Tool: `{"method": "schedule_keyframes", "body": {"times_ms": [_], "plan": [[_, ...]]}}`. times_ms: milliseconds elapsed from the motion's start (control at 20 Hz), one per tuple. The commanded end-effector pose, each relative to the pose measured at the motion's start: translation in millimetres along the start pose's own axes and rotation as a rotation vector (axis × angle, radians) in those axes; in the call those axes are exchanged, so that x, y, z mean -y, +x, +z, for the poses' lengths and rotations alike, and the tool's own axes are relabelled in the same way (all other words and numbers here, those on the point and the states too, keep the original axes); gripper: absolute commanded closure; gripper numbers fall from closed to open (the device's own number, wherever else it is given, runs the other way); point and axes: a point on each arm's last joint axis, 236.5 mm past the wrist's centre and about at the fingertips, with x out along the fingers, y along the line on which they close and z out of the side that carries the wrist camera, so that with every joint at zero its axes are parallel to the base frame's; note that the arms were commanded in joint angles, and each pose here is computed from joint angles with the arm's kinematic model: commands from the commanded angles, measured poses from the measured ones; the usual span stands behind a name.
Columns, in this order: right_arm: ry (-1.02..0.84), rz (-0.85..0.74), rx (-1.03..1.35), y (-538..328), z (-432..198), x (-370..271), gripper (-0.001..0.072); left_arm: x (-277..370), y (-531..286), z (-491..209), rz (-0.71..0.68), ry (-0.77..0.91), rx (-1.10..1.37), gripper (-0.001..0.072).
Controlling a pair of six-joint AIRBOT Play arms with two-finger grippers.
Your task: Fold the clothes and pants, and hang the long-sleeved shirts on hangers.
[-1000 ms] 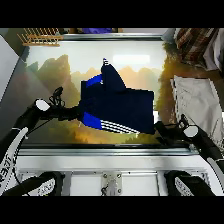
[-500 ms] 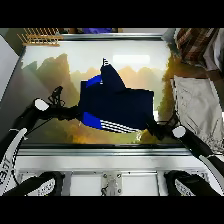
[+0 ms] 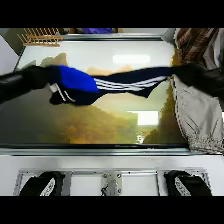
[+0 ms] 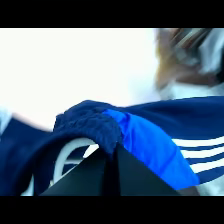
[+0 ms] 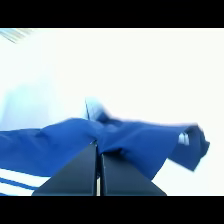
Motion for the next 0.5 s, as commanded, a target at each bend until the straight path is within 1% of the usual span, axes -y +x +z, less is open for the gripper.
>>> {"method": "schedule_keyframes", "body": {"times_ms": [0, 150, 250, 350, 450], "plan": [[-0.207, 0.117, 0.191, -90, 62, -96, 0.071, 104, -107, 45, -0.188, 0.1, 0.262, 0.0696], [-0.285, 0.183, 0.346, -142, 91, -142, 0.071, 142, -155, 48, -0.306, 0.082, 0.355, 0.0696], [-0.305, 0.208, 0.42, -161, 105, -158, 0.071, 149, -166, 41, -0.332, 0.069, 0.347, 0.0696], [-0.304, 0.22, 0.469, -167, 116, -163, 0.071, 140, -154, 28, -0.302, 0.041, 0.276, 0.0696], [-0.278, 0.21, 0.454, -151, 122, -154, 0.0711, 107, -118, 7, -0.2, -0.025, 0.158, 0.0696]]}}
